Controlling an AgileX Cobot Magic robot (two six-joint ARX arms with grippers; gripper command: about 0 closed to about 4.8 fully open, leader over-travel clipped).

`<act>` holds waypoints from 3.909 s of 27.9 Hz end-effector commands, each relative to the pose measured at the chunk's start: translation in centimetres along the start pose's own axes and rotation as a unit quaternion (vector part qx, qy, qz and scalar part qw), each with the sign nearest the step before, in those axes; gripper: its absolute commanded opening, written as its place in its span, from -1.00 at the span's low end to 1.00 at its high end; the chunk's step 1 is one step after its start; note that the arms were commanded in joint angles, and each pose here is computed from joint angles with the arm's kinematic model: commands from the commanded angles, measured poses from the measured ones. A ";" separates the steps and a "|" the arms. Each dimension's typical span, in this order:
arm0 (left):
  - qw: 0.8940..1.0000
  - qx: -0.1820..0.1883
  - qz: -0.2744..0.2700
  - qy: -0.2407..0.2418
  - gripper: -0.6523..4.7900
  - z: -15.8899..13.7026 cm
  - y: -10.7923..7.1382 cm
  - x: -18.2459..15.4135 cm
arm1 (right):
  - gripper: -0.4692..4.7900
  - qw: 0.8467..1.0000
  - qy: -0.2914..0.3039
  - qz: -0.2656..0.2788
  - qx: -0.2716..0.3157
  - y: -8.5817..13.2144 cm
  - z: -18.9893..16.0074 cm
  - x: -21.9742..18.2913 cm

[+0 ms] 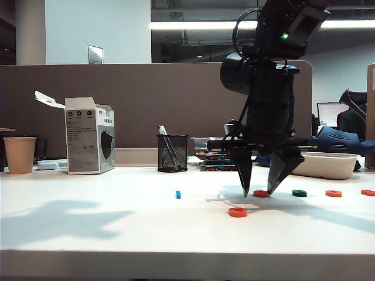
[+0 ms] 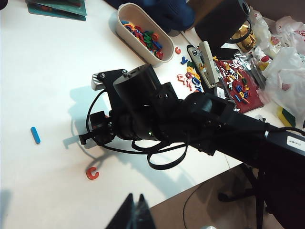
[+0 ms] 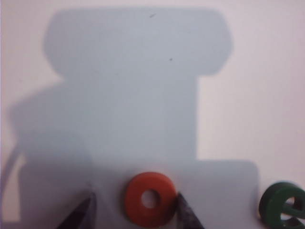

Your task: Select the appropriate letters from the row of letter magnets placed on the table to arrange into the word "cool".

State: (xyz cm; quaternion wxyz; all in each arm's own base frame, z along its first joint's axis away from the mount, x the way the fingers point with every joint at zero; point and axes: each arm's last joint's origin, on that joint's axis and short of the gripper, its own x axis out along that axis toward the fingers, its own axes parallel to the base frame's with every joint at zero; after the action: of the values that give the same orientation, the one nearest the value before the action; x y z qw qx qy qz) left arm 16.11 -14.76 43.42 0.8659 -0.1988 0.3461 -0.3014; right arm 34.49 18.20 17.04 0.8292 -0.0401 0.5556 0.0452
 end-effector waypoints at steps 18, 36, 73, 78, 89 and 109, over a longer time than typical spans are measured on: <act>1.000 0.002 -0.006 -0.008 -0.77 0.2 -0.1 -0.2 | -0.07 1.000 0.023 -0.010 -0.006 -0.1 -0.6 0.4; 1.000 0.002 -0.006 -0.007 -0.77 0.1 -0.1 -0.2 | -0.28 1.000 0.022 -0.010 -0.006 -0.1 -0.6 0.4; 1.000 0.002 -0.006 -0.008 -0.77 0.2 -0.1 -0.2 | -0.39 1.000 -0.006 0.000 -0.003 -0.2 0.0 -1.5; 1.000 0.002 -0.006 -0.008 -0.77 0.2 -0.1 -0.2 | -0.39 1.000 -0.029 0.009 0.001 -0.4 0.3 -3.5; 1.000 0.002 -0.006 -0.007 -0.77 0.2 -0.1 -0.2 | -0.39 1.000 -0.016 0.007 -0.011 -2.1 -3.1 -8.0; 1.000 0.002 -0.006 -0.007 -0.77 0.2 -0.1 -0.2 | -0.39 0.997 -0.003 0.076 0.009 -1.3 -8.1 -5.8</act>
State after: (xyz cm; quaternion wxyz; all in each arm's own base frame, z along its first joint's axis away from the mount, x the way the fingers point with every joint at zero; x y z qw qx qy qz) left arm 16.11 -14.76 43.42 0.8659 -0.1988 0.3461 -0.3014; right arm 24.91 15.65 19.11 0.8219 0.0042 0.5610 0.0985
